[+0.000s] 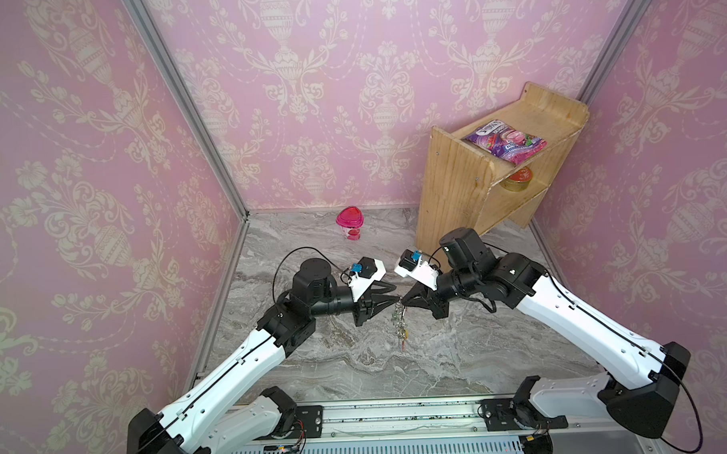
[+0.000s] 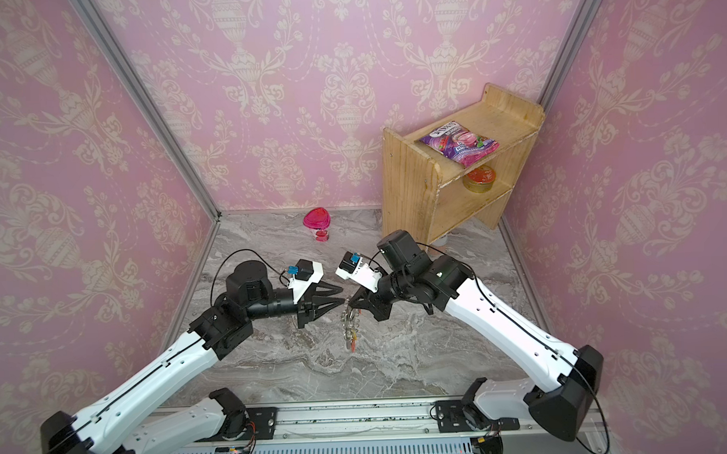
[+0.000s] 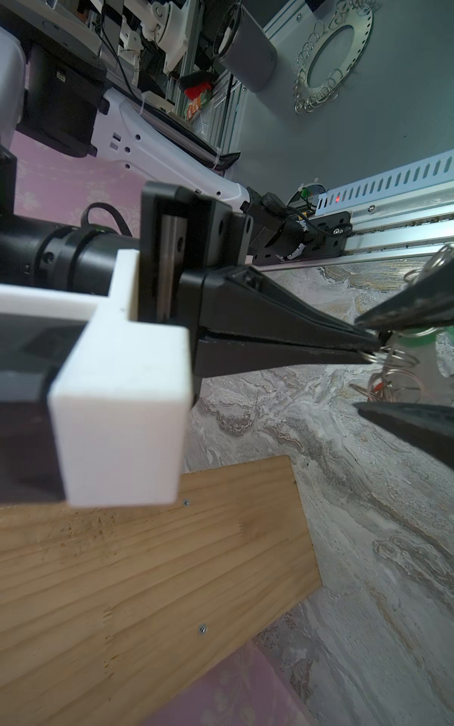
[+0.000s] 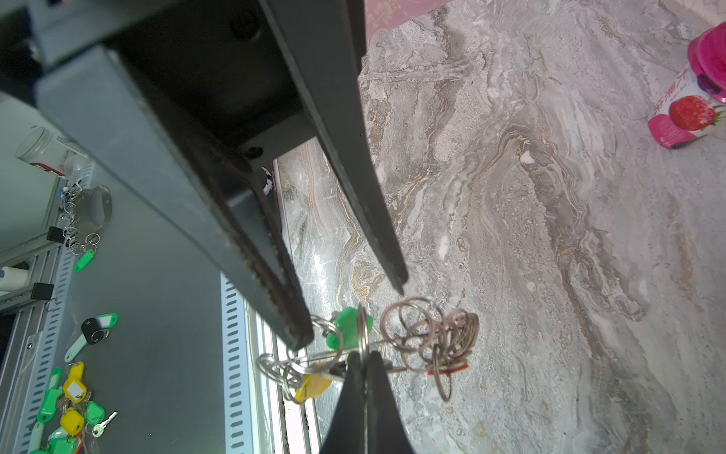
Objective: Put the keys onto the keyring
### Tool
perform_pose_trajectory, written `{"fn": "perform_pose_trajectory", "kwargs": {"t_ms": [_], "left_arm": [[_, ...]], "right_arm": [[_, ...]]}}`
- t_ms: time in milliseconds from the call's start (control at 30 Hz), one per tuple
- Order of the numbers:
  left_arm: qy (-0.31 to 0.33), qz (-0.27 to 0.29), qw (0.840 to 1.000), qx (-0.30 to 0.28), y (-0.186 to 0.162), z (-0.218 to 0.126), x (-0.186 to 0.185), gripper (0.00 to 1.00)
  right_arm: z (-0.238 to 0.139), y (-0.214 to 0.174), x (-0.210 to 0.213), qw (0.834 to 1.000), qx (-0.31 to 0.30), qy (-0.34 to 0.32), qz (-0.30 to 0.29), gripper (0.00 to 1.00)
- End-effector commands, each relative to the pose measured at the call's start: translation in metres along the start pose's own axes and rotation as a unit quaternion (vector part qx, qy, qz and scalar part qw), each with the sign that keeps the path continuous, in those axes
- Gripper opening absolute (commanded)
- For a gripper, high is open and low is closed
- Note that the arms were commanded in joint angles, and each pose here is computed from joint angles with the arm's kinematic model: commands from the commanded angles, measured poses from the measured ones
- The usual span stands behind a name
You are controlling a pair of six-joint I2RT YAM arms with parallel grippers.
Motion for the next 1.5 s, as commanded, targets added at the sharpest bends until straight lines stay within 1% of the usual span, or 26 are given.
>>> {"fn": "perform_pose_trajectory", "kwargs": {"t_ms": [0, 333, 567, 900, 1000, 1200, 1233, 1267, 1300, 1333, 1367, 1467], "left_arm": [[-0.023, -0.005, 1.000, 0.014, -0.010, 0.005, -0.003, 0.31], [-0.043, -0.019, 0.999, 0.017, -0.013, 0.009, -0.004, 0.25], [-0.050, -0.025, 0.998, 0.019, -0.014, 0.011, -0.004, 0.15], [-0.056, -0.021, 0.998, 0.017, -0.012, 0.012, -0.007, 0.08], [-0.062, -0.021, 0.998, 0.019, -0.012, 0.013, -0.008, 0.00], [-0.075, -0.019, 0.997, 0.010, -0.009, 0.013, -0.011, 0.00], [-0.074, -0.018, 0.997, 0.007, -0.008, 0.013, -0.011, 0.00], [-0.073, -0.016, 0.997, 0.004, -0.007, 0.012, -0.011, 0.00], [-0.069, -0.014, 0.998, 0.001, -0.006, 0.011, -0.011, 0.00], [-0.063, -0.010, 0.998, -0.006, -0.005, 0.010, -0.011, 0.00], [-0.058, -0.005, 0.998, -0.014, -0.003, 0.009, -0.011, 0.00], [-0.050, 0.005, 0.998, -0.036, 0.003, 0.005, -0.011, 0.00]], "right_arm": [[-0.008, 0.018, 0.006, 0.999, -0.032, 0.008, -0.027, 0.00], [-0.010, 0.021, 0.007, 0.999, -0.040, 0.009, -0.032, 0.00], [-0.011, 0.022, 0.008, 0.998, -0.044, 0.010, -0.032, 0.00], [-0.013, 0.024, 0.009, 0.998, -0.048, 0.012, -0.033, 0.00], [-0.013, 0.024, 0.009, 0.998, -0.050, 0.012, -0.032, 0.00], [-0.011, 0.023, 0.009, 0.998, -0.048, 0.015, -0.028, 0.00], [-0.011, 0.023, 0.009, 0.998, -0.046, 0.013, -0.028, 0.02], [-0.012, 0.021, 0.008, 0.999, -0.043, 0.008, -0.025, 0.06], [-0.014, 0.020, 0.008, 0.999, -0.040, 0.002, -0.024, 0.12], [-0.017, 0.018, 0.009, 0.999, -0.038, -0.004, -0.023, 0.20], [-0.020, 0.016, 0.009, 0.999, -0.041, -0.012, -0.022, 0.24], [-0.030, 0.015, 0.010, 0.998, -0.061, -0.024, -0.015, 0.29]]}}
Point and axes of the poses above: each gripper's point midway between its finger pads, its own z axis out along the fingers, its own x axis along the line the jaws close on, y = z × x, the point moved 5 cm from there along -z, back along the fingers, and after that the axes turned 5 degrees about -z, right-handed, at the moved point
